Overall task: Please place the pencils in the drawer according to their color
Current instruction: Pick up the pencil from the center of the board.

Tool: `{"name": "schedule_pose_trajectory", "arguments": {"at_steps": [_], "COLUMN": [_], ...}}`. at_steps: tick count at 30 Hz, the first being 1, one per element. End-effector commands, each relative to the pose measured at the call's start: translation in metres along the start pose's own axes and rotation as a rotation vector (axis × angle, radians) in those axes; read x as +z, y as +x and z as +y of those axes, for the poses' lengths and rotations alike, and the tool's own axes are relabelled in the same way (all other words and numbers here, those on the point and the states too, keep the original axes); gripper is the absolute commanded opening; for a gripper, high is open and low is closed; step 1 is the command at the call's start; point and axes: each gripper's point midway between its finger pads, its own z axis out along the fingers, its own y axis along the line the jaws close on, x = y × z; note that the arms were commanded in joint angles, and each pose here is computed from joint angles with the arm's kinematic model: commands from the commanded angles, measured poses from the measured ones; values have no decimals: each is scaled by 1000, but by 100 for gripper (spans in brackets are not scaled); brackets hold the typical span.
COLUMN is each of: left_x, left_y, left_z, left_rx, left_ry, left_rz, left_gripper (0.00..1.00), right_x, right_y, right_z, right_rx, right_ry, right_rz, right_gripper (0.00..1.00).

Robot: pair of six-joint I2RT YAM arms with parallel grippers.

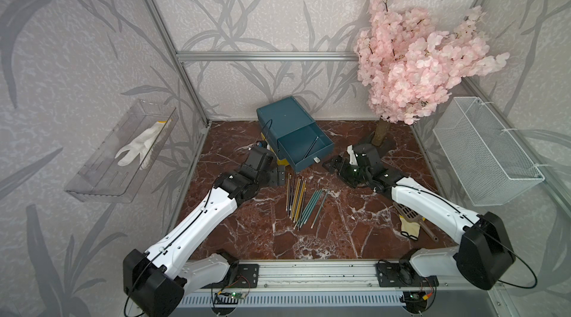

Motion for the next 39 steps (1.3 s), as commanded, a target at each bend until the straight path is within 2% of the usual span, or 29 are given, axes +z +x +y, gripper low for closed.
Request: {"name": "schedule_pose_trajectory", "arguments": {"at_steps": [1,8,12,19,25,32,39], "left_x": [10,49,60,51,35,37,41], "left_y": [15,64,75,56,37,43,53], "left_z": [4,2,6,34,60,81,89], "left_rx": [-54,-76,-71,-148,-200,-280,-328], "left_ry": [-4,24,-11,-171,-268,-275,-249], "left_rz": [15,159,208,129,80,124,137], "left_gripper": [100,100,100,100,100,100,100], "right_x": [-1,5,11,35,53,77,95], "right_y": [15,29,50,104,126,149,153], "right_z": [-11,-19,-30,-46,-46,-23,-25], "right_rx": [-12,18,-41,-161,-179,-226,-241], "right_ry": [43,50,138,276,322,336,403], "right_rz": [20,36,82,229,232,222,194], "right_gripper": [97,96,93,82,70,55,43]}}
